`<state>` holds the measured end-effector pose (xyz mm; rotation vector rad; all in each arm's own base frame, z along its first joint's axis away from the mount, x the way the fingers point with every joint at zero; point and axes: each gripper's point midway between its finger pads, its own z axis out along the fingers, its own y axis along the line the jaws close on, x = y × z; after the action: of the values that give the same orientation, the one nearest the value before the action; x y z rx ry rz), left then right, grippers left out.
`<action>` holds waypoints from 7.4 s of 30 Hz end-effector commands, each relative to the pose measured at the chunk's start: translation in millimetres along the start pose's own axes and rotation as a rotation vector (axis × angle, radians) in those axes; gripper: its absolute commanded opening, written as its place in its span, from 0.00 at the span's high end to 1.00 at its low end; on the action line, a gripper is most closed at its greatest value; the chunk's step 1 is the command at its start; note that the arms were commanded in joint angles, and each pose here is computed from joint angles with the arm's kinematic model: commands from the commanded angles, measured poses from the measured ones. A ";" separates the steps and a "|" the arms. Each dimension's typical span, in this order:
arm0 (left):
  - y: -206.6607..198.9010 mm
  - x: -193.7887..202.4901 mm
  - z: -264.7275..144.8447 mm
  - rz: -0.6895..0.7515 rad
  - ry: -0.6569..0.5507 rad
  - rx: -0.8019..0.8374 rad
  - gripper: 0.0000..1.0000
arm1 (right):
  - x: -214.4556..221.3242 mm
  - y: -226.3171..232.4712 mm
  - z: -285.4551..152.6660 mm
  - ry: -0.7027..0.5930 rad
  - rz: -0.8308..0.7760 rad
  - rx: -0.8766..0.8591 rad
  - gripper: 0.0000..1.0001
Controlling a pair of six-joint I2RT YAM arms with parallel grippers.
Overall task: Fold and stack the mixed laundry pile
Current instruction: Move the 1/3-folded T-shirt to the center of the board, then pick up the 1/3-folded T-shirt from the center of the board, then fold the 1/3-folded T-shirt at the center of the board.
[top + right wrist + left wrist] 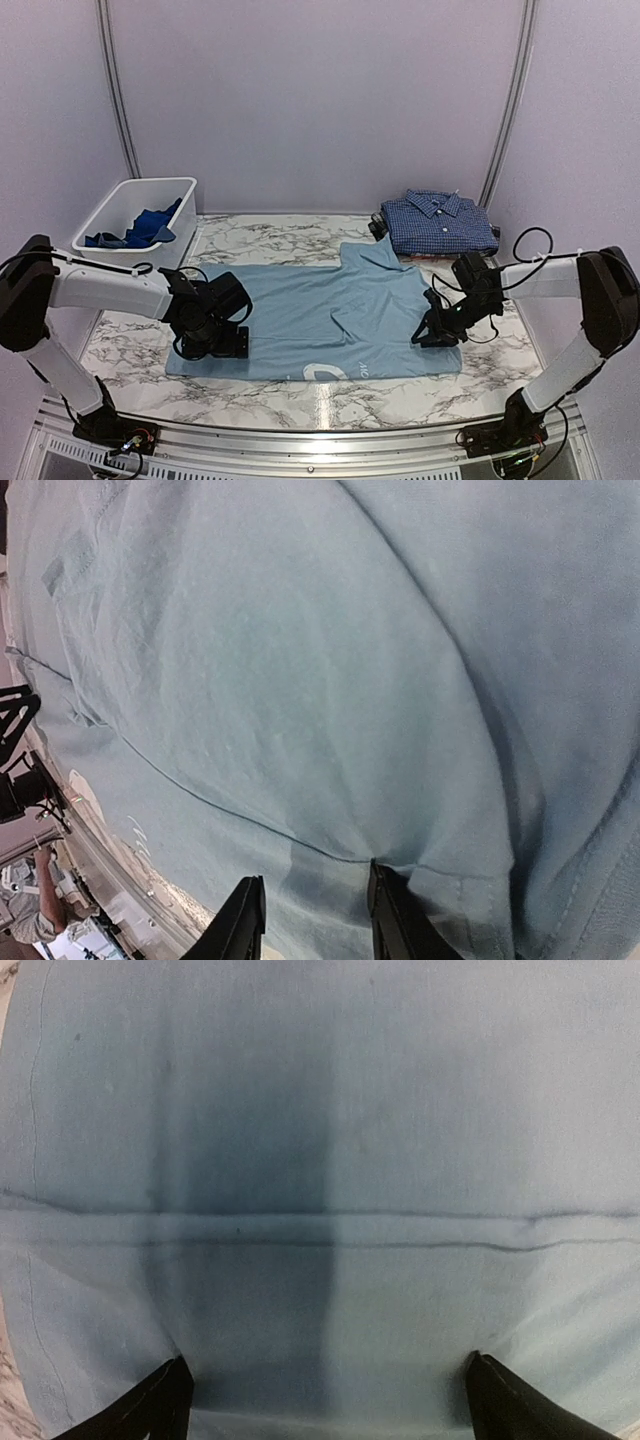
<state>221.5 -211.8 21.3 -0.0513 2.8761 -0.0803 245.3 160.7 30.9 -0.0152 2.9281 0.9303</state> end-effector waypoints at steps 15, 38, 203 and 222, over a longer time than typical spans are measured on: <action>-7.4 12.5 -46.3 0.094 0.020 -0.047 0.01 | 14.1 21.2 -46.6 -0.068 0.022 -0.008 0.62; 44.6 40.5 13.3 -0.173 0.150 -0.035 0.01 | 29.8 -3.3 8.4 0.054 0.038 -0.001 0.62; 85.5 -236.6 6.3 0.672 0.000 0.013 1.00 | -259.5 82.3 -57.0 -0.343 -0.382 0.115 1.00; 69.8 -137.8 3.7 0.742 0.022 0.102 1.00 | -115.5 54.0 5.2 -0.138 -0.238 0.037 1.00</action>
<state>364.1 -128.6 59.5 1.0069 2.7028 -0.0420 376.1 195.6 84.3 -0.3238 2.7135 0.7480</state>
